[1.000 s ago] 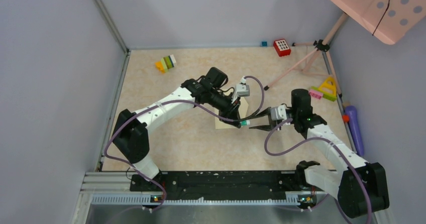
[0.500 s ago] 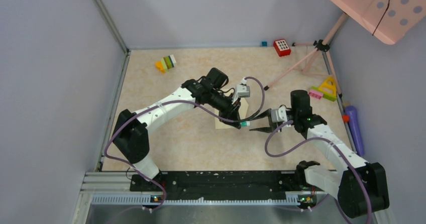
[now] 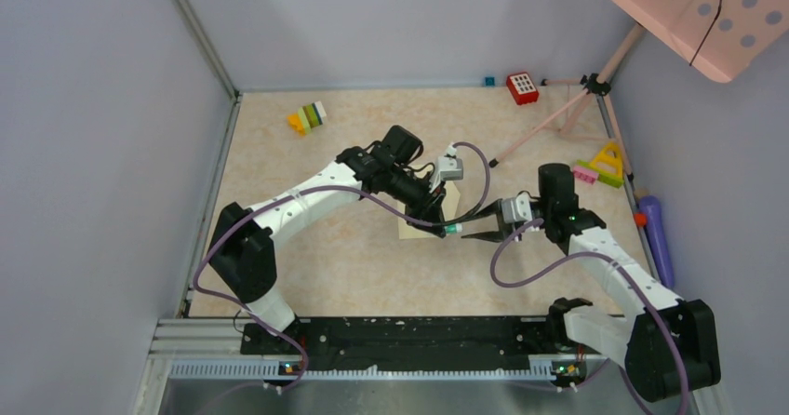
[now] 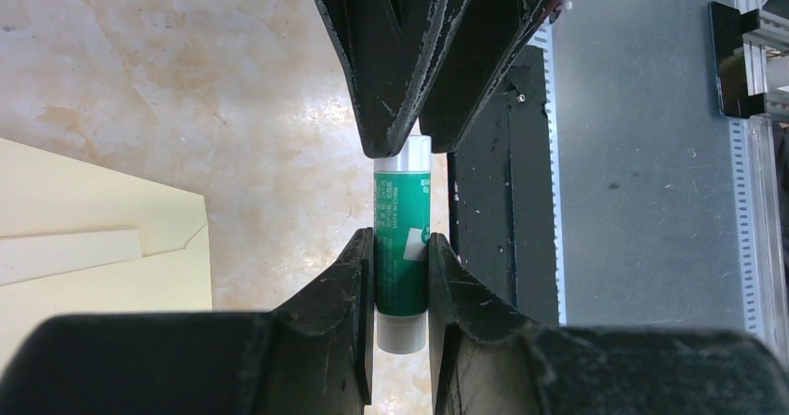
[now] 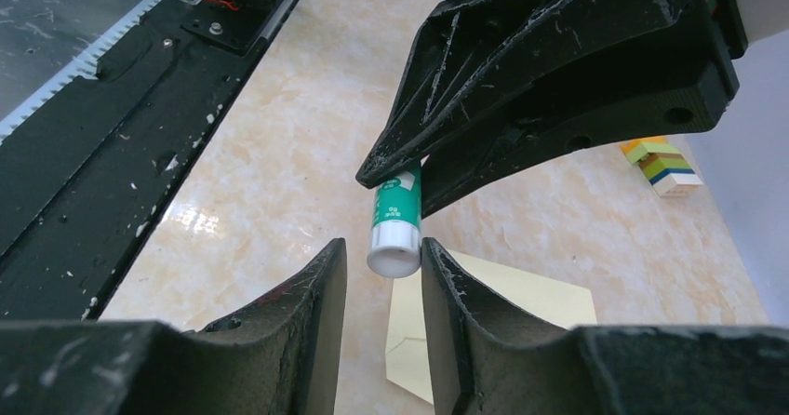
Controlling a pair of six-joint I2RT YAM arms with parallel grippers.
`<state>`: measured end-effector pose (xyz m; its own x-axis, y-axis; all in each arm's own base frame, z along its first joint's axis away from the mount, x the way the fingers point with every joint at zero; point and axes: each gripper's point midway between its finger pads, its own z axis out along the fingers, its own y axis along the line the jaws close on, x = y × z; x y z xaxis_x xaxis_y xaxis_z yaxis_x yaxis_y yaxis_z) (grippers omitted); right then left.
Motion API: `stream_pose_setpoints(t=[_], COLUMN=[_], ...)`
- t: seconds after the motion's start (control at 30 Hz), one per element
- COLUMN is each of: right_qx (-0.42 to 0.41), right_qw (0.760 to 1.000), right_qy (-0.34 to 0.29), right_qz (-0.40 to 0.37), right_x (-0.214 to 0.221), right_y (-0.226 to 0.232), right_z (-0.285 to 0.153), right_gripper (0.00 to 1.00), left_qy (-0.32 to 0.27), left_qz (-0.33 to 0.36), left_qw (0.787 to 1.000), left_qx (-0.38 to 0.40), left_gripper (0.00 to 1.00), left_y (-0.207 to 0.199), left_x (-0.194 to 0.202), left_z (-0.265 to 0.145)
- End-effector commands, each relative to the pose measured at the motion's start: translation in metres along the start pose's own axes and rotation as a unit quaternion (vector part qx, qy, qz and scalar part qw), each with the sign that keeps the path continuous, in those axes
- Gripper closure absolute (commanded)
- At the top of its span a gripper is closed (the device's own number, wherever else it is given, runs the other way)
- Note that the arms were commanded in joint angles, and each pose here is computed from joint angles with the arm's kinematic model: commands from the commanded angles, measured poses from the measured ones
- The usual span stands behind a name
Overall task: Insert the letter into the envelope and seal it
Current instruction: Unscrew the solid glue.
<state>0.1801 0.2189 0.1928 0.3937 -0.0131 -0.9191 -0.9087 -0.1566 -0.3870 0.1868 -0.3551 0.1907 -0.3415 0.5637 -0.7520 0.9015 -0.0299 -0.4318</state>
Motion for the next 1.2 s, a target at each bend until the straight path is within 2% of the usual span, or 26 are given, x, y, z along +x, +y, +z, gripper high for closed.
stream_pose_setpoints(t=[0.0, 0.2, 0.3, 0.43, 0.5, 0.6, 0.7, 0.83, 0.93, 0.97, 1.03, 1.07, 1.17], right_qx=[-0.017, -0.020, -0.018, -0.009, 0.014, 0.060, 0.053, 0.026, -0.002, -0.005, 0.003, 0.006, 0.020], right_qw=[0.999, 0.999, 0.999, 0.993, 0.984, 0.940, 0.902, 0.826, 0.785, 0.783, 0.798, 0.811, 0.859], right_qy=[-0.026, -0.025, -0.023, -0.017, -0.008, 0.006, 0.018, 0.005, -0.009, -0.011, -0.012, -0.012, -0.006], right_qz=[-0.028, -0.011, 0.024, 0.118, 0.179, 0.335, 0.429, 0.563, 0.619, 0.622, 0.603, 0.585, 0.512], right_x=[-0.020, -0.018, -0.016, -0.016, -0.017, -0.011, -0.007, -0.006, -0.006, -0.006, -0.006, -0.008, -0.013], right_y=[-0.006, -0.006, -0.010, -0.023, -0.041, -0.064, -0.075, -0.083, -0.085, -0.086, -0.088, -0.088, -0.085], right_z=[0.004, 0.006, 0.006, 0.007, 0.007, 0.008, 0.009, 0.010, 0.008, 0.006, 0.003, 0.002, -0.003], right_gripper=[0.68, 0.84, 0.92, 0.92, 0.88, 0.83, 0.79, 0.69, 0.67, 0.66, 0.66, 0.65, 0.51], left_qy=[-0.017, -0.019, -0.022, -0.026, -0.029, -0.032, -0.038, -0.040, -0.039, -0.039, -0.039, -0.039, -0.037], left_qz=[0.023, 0.026, 0.037, 0.058, 0.068, 0.082, 0.091, 0.096, 0.096, 0.097, 0.096, 0.095, 0.092], left_qw=[1.000, 0.999, 0.999, 0.995, 0.991, 0.985, 0.977, 0.970, 0.970, 0.971, 0.972, 0.972, 0.977], left_qx=[-0.008, -0.014, -0.033, -0.079, -0.107, -0.150, -0.190, -0.219, -0.218, -0.216, -0.213, -0.209, -0.190], left_gripper=[1.00, 1.00, 1.00, 1.00, 1.00, 1.00, 1.00, 1.00, 1.00, 1.00, 1.00, 1.00, 1.00], left_y=[0.004, 0.005, 0.008, 0.016, 0.021, 0.031, 0.040, 0.048, 0.048, 0.047, 0.046, 0.046, 0.041], left_x=[-0.017, -0.020, -0.026, -0.033, -0.034, -0.036, -0.039, -0.040, -0.039, -0.039, -0.038, -0.038, -0.036], left_z=[-0.002, -0.003, -0.008, -0.018, -0.024, -0.032, -0.039, -0.044, -0.043, -0.042, -0.042, -0.041, -0.037])
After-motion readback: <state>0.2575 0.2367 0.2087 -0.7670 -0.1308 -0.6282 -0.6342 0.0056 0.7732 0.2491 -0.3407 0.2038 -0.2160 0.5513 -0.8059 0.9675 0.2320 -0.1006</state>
